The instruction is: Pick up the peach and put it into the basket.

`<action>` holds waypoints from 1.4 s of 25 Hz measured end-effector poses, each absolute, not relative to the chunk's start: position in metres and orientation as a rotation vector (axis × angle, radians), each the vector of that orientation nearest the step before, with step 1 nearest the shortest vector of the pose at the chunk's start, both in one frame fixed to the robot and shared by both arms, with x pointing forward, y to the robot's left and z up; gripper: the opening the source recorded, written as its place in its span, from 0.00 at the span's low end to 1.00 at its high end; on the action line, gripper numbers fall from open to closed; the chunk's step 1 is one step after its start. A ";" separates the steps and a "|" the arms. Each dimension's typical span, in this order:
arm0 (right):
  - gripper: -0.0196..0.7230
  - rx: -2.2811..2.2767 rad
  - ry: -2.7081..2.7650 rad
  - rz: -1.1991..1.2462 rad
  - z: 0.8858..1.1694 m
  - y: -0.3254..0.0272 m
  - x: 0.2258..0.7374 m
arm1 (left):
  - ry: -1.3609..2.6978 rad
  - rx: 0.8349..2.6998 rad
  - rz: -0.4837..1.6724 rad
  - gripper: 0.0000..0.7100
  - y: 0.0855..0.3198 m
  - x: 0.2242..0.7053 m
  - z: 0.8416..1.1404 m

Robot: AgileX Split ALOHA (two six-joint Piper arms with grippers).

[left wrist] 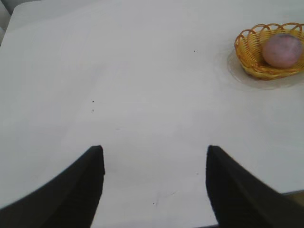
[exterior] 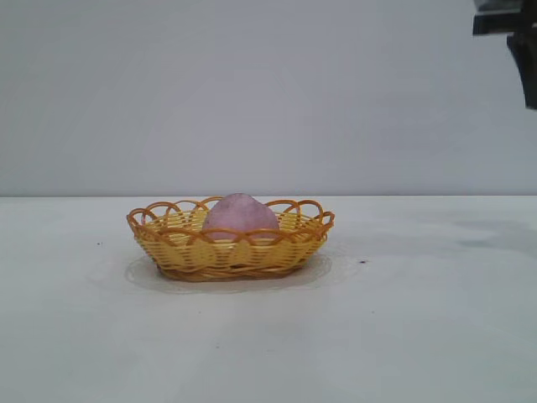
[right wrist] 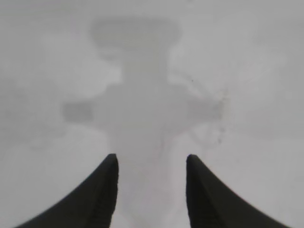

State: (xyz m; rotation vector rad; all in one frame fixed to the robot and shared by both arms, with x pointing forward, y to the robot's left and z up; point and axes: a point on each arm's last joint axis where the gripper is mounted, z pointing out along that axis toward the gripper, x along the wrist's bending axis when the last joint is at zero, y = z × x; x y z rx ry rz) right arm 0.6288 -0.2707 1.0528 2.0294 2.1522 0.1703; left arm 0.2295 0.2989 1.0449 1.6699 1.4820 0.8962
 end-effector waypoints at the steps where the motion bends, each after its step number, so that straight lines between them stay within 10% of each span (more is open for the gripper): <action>1: 0.41 2.022 2.143 0.186 1.060 -0.271 0.626 | 1.482 1.670 0.896 0.58 0.299 0.230 1.045; 18: 0.41 1.937 2.026 0.380 1.112 -0.285 0.459 | 1.482 1.670 0.896 0.58 0.299 0.230 1.045; 35: 0.41 1.711 1.752 0.755 1.090 -0.302 0.265 | 1.482 1.670 0.896 0.58 0.299 0.230 1.045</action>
